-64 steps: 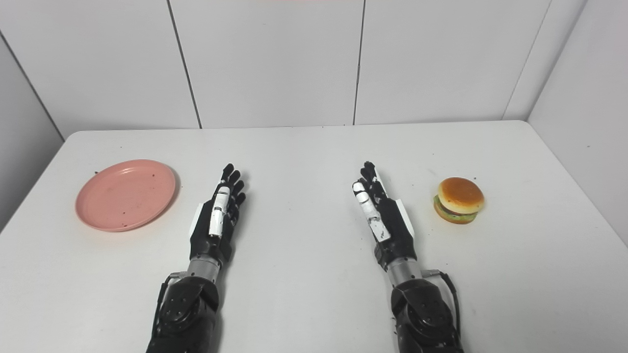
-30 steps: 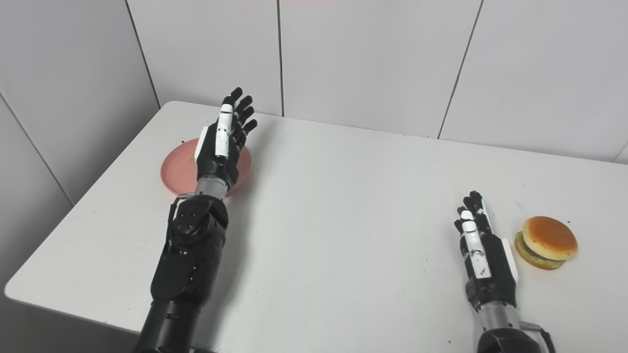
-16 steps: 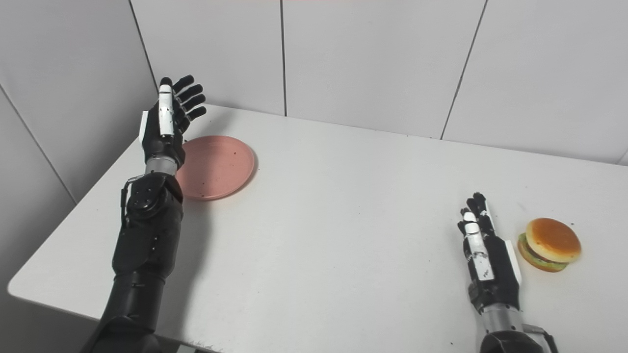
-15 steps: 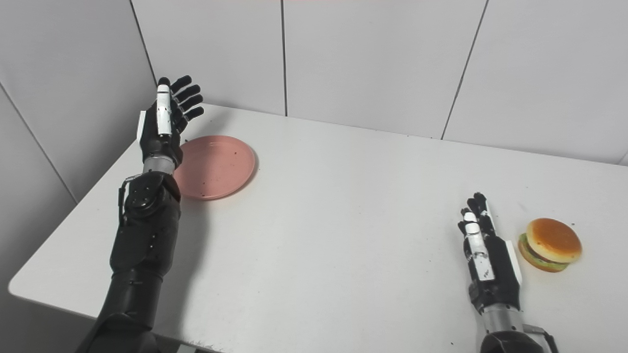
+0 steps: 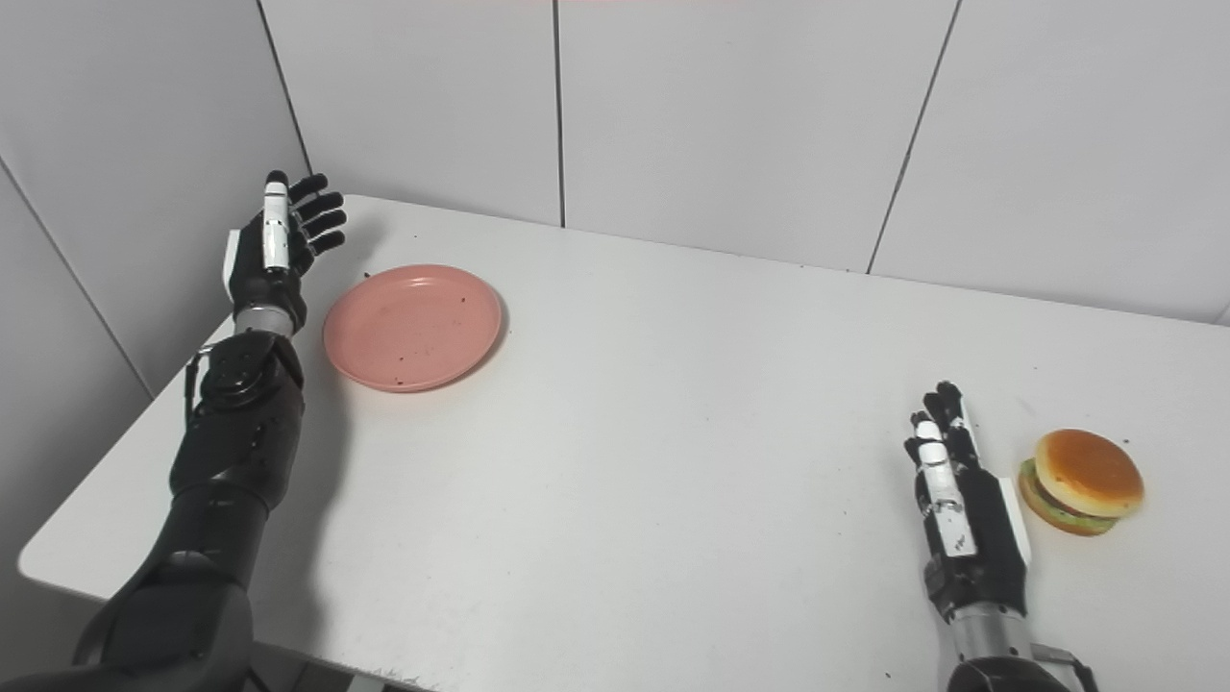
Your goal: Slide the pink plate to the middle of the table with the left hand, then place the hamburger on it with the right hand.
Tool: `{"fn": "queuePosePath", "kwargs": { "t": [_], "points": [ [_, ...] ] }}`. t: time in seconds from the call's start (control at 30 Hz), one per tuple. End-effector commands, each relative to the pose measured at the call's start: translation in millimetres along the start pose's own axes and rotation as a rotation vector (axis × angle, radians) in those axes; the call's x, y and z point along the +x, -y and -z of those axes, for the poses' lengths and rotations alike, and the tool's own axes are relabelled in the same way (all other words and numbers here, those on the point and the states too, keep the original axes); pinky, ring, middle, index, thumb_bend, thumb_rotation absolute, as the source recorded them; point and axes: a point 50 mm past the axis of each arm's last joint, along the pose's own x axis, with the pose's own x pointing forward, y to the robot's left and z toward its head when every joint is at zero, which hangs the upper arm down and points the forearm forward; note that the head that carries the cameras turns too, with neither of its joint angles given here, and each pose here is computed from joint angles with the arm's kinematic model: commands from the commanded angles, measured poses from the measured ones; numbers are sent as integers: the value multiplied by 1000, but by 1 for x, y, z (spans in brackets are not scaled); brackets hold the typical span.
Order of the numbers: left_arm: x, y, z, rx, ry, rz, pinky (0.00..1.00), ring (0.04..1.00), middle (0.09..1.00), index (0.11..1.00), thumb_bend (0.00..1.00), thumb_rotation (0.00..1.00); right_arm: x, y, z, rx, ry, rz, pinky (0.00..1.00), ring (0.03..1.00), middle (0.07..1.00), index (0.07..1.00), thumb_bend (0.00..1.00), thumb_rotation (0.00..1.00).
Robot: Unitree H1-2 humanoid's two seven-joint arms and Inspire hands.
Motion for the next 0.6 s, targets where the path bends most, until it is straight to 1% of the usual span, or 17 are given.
{"fn": "queuePosePath", "kwargs": {
  "t": [0.0,0.03,0.13,0.27,0.43,0.57],
  "points": [
    [24,-1,-38,-27,134,10,635,670,660,645,372,1000,5,-2,-12,2,59,-10,1000,996,1000,1000,444,780],
    [26,-4,-35,-21,121,7,630,662,654,641,369,1000,5,-2,-12,5,60,-13,1000,998,1000,1000,443,779],
    [28,-8,-29,-7,87,9,674,690,675,669,381,1000,5,-2,-12,6,63,-16,1000,1000,1000,1000,434,778],
    [26,-10,-19,-43,47,-3,683,711,697,679,367,1000,5,-2,-12,2,61,-10,1000,998,1000,1000,447,768],
    [23,-10,-3,-34,21,-13,692,719,706,672,362,1000,5,-3,-12,0,65,-9,1000,997,1000,1000,445,768],
    [19,-7,5,-32,1,3,706,724,710,688,365,1000,5,-2,-11,5,69,-15,1000,1000,1000,1000,442,768]
  ]
}}
